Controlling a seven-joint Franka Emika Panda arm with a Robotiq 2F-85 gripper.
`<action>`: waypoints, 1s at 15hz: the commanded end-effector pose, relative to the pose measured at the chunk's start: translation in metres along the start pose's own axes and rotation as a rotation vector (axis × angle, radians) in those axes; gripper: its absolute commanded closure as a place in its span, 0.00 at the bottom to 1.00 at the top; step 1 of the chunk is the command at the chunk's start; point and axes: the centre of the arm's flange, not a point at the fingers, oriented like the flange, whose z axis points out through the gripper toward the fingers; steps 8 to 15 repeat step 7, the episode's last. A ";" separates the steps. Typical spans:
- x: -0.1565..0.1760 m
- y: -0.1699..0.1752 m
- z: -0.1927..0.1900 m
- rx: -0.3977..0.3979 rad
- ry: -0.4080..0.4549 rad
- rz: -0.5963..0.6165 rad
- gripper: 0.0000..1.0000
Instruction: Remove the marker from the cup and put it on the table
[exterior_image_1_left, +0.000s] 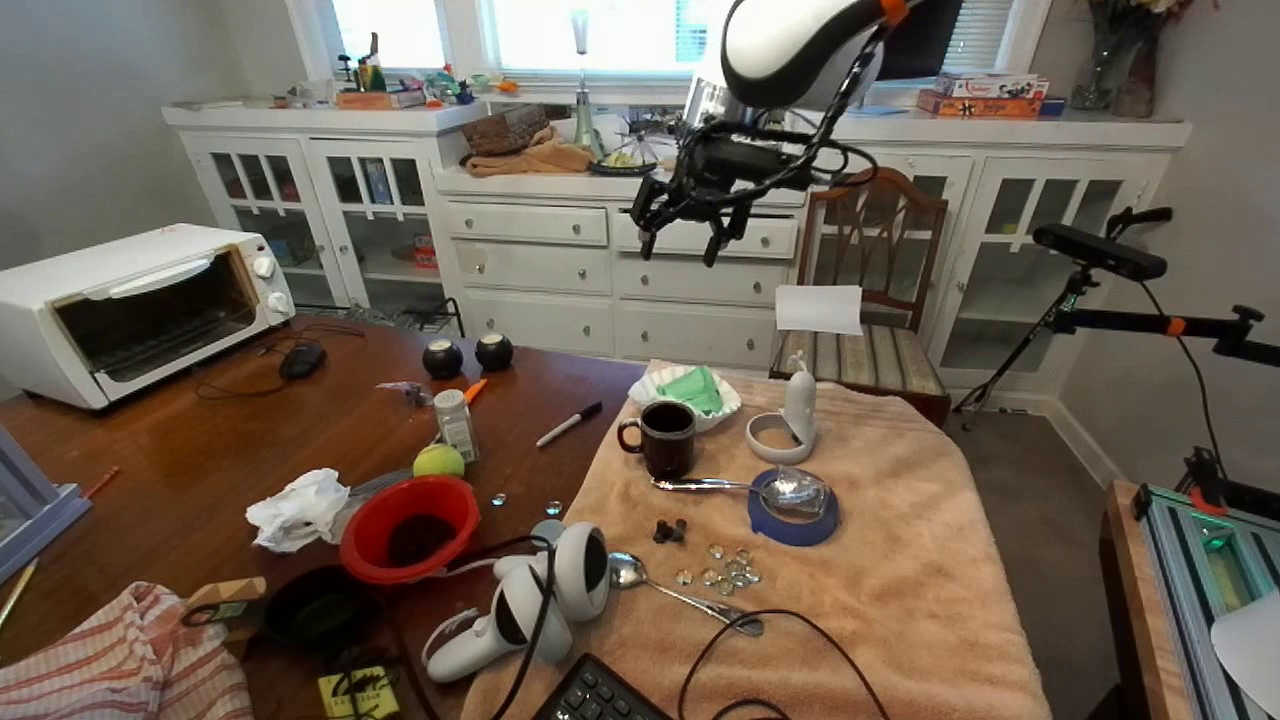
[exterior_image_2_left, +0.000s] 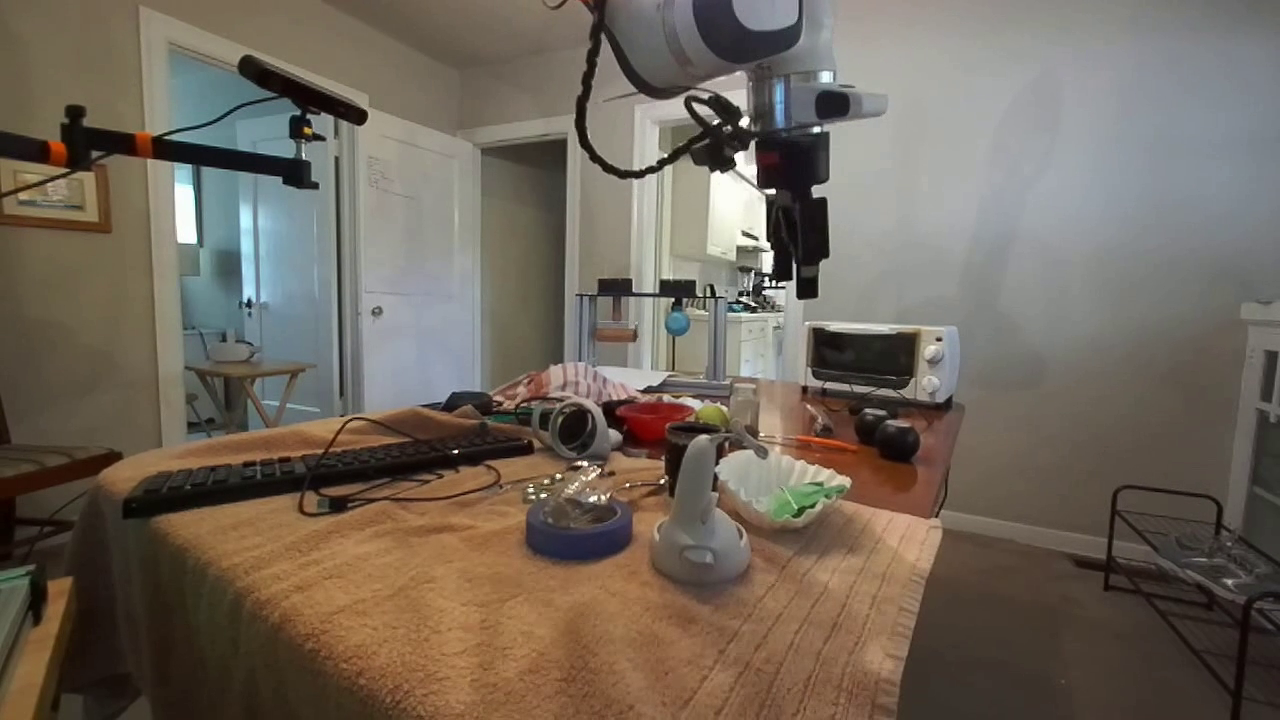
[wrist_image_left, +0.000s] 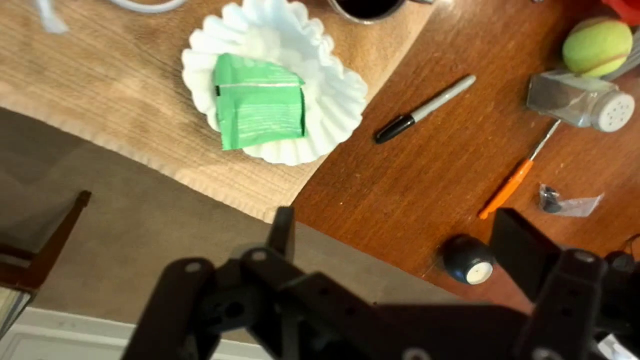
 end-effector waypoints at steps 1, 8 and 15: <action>-0.036 0.031 -0.041 -0.062 -0.044 -0.186 0.00; -0.027 0.022 -0.040 -0.041 -0.039 -0.161 0.00; -0.027 0.022 -0.040 -0.041 -0.039 -0.161 0.00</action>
